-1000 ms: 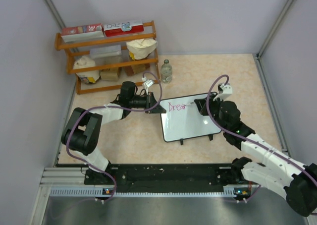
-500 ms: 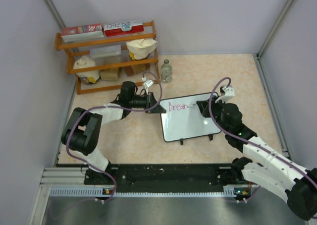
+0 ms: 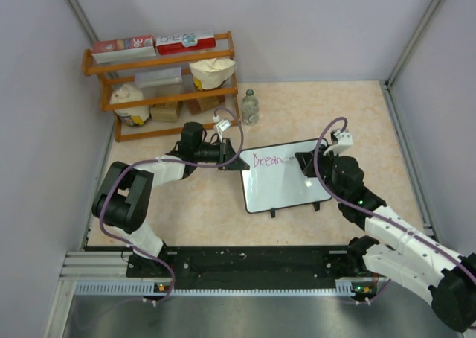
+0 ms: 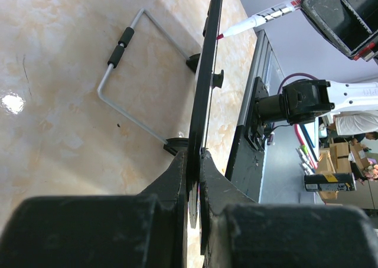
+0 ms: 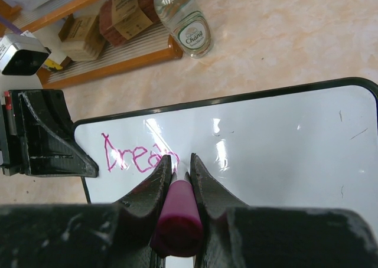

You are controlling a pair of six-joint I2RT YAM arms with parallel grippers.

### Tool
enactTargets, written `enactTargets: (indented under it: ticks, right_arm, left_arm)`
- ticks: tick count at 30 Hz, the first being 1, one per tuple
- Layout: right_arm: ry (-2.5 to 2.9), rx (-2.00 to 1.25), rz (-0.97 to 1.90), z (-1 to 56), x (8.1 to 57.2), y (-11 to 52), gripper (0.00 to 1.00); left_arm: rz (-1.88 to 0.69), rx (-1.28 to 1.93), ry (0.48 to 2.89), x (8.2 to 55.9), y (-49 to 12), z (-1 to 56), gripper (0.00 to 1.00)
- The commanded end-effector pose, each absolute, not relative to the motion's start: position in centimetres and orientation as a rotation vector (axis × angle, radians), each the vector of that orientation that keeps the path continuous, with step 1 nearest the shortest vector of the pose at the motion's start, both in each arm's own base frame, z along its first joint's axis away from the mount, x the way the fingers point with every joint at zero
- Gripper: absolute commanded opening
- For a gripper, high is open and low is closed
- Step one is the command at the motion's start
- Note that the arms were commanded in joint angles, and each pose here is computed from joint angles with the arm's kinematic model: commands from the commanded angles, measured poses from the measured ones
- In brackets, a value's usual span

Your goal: Write a sentence on the whiteboard

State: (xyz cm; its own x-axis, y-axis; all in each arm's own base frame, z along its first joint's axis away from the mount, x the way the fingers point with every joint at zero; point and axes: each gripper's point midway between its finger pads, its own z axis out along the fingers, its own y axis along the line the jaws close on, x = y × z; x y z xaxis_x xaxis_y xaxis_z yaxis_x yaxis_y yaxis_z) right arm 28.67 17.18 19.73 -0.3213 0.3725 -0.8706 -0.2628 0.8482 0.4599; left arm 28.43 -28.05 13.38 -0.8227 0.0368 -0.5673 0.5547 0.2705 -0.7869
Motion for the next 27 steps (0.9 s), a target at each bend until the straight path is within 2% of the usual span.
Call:
enactTargets:
  ticks: [1,11,27]
  right_arm:
    - [1.754,0.123,0.581,21.0,29.8,16.3,0.00]
    - [1.722,0.135,0.566,22.3,30.8,16.0,0.00]
    - [1.763,0.118,0.567,20.9,30.2,15.7,0.00]
  left_arm:
    - [-1.490,0.550,2.071,29.5,-28.1,14.0,0.00]
    - [-1.490,0.550,2.073,29.5,-28.1,13.9,0.00]
    - [-1.488,0.551,2.073,29.5,-28.1,13.9,0.00]
